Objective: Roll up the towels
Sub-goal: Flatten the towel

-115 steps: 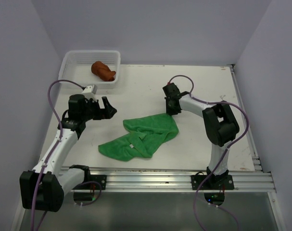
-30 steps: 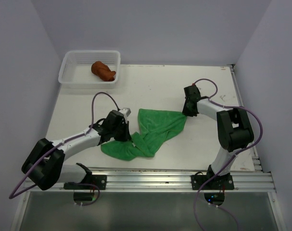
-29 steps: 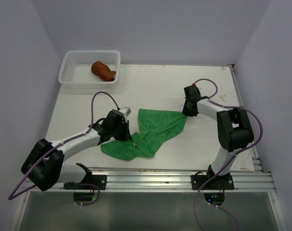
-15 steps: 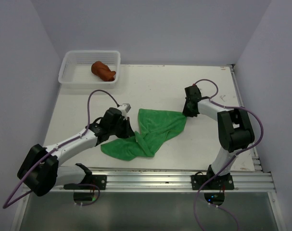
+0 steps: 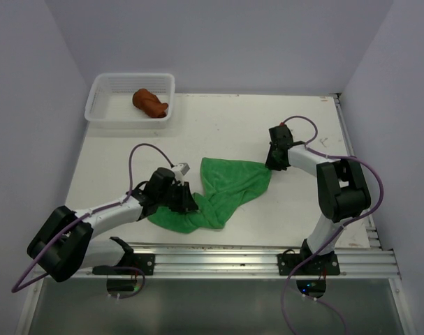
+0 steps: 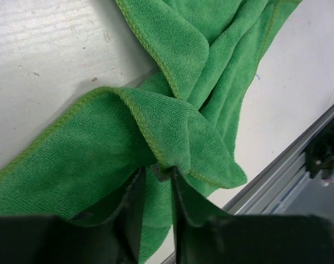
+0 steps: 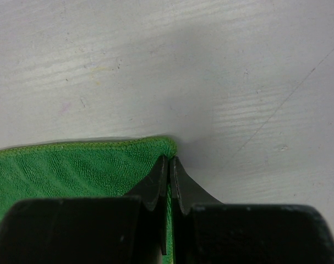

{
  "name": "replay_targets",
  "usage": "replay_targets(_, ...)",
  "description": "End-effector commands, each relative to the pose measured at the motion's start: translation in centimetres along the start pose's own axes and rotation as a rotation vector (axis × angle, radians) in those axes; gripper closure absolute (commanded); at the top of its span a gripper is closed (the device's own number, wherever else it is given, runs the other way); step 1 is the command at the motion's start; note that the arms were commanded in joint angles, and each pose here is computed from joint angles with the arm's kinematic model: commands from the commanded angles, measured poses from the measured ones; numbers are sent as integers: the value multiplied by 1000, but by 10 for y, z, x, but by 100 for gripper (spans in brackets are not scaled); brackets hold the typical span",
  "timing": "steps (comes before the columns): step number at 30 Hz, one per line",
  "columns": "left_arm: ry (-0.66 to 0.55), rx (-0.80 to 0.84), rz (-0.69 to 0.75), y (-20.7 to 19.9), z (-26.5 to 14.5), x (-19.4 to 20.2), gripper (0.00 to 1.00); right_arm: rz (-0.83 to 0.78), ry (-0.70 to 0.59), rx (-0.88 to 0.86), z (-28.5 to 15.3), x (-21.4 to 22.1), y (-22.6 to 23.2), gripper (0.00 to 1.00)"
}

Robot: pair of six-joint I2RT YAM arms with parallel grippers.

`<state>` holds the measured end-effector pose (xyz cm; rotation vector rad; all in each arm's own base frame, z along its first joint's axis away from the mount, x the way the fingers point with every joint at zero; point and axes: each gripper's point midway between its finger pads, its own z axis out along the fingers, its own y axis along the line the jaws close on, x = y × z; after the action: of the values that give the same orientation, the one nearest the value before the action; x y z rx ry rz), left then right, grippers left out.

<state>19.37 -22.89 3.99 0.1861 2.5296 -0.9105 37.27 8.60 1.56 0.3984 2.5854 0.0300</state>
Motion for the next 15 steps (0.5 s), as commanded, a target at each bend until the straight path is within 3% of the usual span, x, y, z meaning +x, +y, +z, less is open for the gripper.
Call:
replay_targets(1, -60, 43, 20, -11, 1, -14, 68, -31, 139, 49, -1, 42, -19, 100)
replay_targets(5, -85, 11, 14, -5, 0, -17, 50, -32, 142, 50, -1, 43, -20, 100)
replay_targets(8, -87, 5, 12, -4, 0, -17, 41, -32, 142, 51, 0, 43, -20, 100)
replay_targets(15, -117, 20, -3, -6, -1, -19, 45, -35, 139, 52, 0, 42, -21, 100)
